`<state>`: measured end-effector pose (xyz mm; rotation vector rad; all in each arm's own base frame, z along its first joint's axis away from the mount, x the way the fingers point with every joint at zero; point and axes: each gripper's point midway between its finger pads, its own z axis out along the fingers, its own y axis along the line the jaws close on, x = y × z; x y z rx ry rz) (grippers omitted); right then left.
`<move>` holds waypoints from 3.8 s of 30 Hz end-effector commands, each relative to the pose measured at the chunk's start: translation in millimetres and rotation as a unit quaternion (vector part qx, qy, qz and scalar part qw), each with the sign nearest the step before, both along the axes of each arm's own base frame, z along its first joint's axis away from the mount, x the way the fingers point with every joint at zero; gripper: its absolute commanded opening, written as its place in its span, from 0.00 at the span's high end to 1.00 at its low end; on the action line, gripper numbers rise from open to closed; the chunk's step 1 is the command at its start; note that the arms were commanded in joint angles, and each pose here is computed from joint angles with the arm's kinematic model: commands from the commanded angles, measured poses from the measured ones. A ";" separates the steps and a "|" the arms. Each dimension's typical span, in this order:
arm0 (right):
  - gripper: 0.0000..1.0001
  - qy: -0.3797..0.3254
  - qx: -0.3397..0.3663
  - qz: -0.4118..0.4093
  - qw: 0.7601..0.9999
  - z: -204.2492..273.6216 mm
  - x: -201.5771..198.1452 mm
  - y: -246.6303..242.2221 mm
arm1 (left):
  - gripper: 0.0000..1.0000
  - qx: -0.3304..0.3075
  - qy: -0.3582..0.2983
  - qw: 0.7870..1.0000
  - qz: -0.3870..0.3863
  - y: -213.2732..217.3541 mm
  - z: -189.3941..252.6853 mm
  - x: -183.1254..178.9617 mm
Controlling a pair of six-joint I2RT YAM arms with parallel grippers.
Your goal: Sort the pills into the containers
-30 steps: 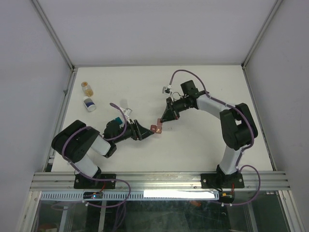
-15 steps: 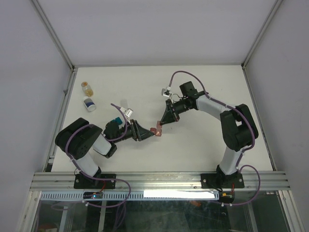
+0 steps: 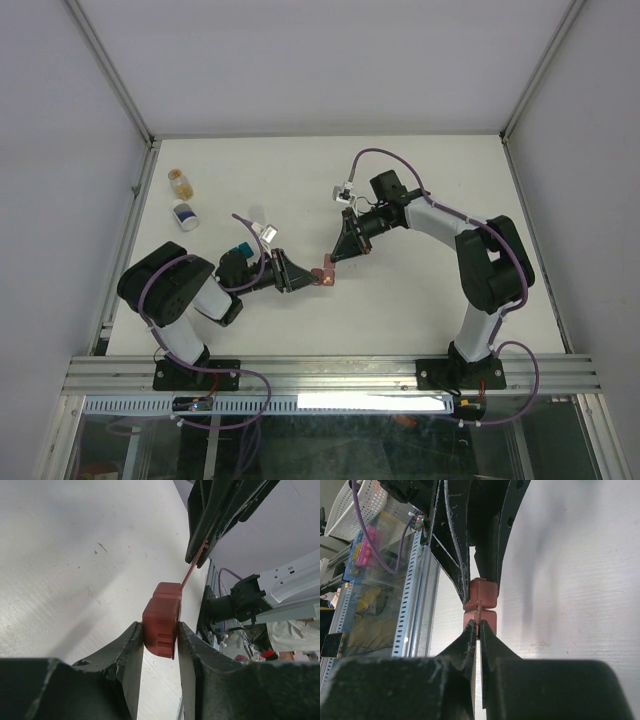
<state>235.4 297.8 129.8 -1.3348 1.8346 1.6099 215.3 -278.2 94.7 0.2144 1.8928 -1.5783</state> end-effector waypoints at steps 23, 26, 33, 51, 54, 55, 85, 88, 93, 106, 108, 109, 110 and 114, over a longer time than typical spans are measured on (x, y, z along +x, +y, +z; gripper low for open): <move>0.59 -0.071 0.031 0.082 0.994 42.5 -50.3 4.3 | 1.00 -0.043 -0.068 0.997 -0.001 -3.2 35.1 9.6; 0.54 -0.084 0.018 0.111 0.990 37.5 -66.8 1.6 | 1.00 -0.041 -0.074 0.996 0.002 -2.5 36.4 10.7; 0.50 -0.068 0.047 0.079 0.993 67.8 -53.0 -8.7 | 1.00 -0.029 -0.129 0.991 -0.017 -0.7 41.8 2.0; 0.28 0.044 -0.026 -0.077 0.996 35.9 -15.8 5.5 | 1.00 -0.019 -0.195 0.980 -0.041 -0.1 63.1 -6.5; 0.31 0.039 -0.034 -0.065 0.997 30.1 -21.9 6.7 | 1.00 -0.021 -0.191 0.981 -0.037 0.2 64.8 -5.5; 0.31 0.038 -0.038 -0.061 0.997 28.0 -23.7 6.6 | 1.00 -0.022 -0.189 0.981 -0.035 0.4 65.0 -5.3; 0.96 0.023 -0.059 -0.022 0.998 17.1 -41.3 16.5 | 1.00 -0.035 -0.142 0.989 -0.022 -1.6 68.3 0.6; 1.00 0.030 -0.058 -0.019 0.998 18.3 -42.8 16.6 | 1.00 -0.036 -0.143 0.989 -0.024 -1.3 69.1 -0.7; 0.59 0.054 -0.048 -0.015 0.997 23.9 -43.1 16.9 | 1.00 -0.038 -0.139 0.989 -0.026 -1.2 69.5 -2.3; 0.80 0.053 -0.060 -0.019 0.997 17.3 -43.6 17.3 | 1.00 -0.040 -0.129 0.991 -0.021 -1.6 71.2 0.2; 1.00 0.054 -0.063 -0.021 0.996 16.0 -42.2 17.1 | 1.00 -0.041 -0.126 0.991 -0.021 -1.8 71.1 0.2; 1.00 0.054 -0.062 -0.019 0.996 16.9 -42.5 17.6 | 1.00 -0.041 -0.125 0.991 -0.021 -1.7 71.0 -0.1; 1.00 0.058 -0.060 -0.017 0.996 18.2 -43.5 17.7 | 1.00 -0.041 -0.124 0.991 -0.021 -1.4 70.7 -0.1; 0.42 0.062 -0.057 -0.027 0.996 23.5 -37.4 15.4 | 1.00 -0.042 -0.122 0.991 -0.021 -1.2 70.4 -1.2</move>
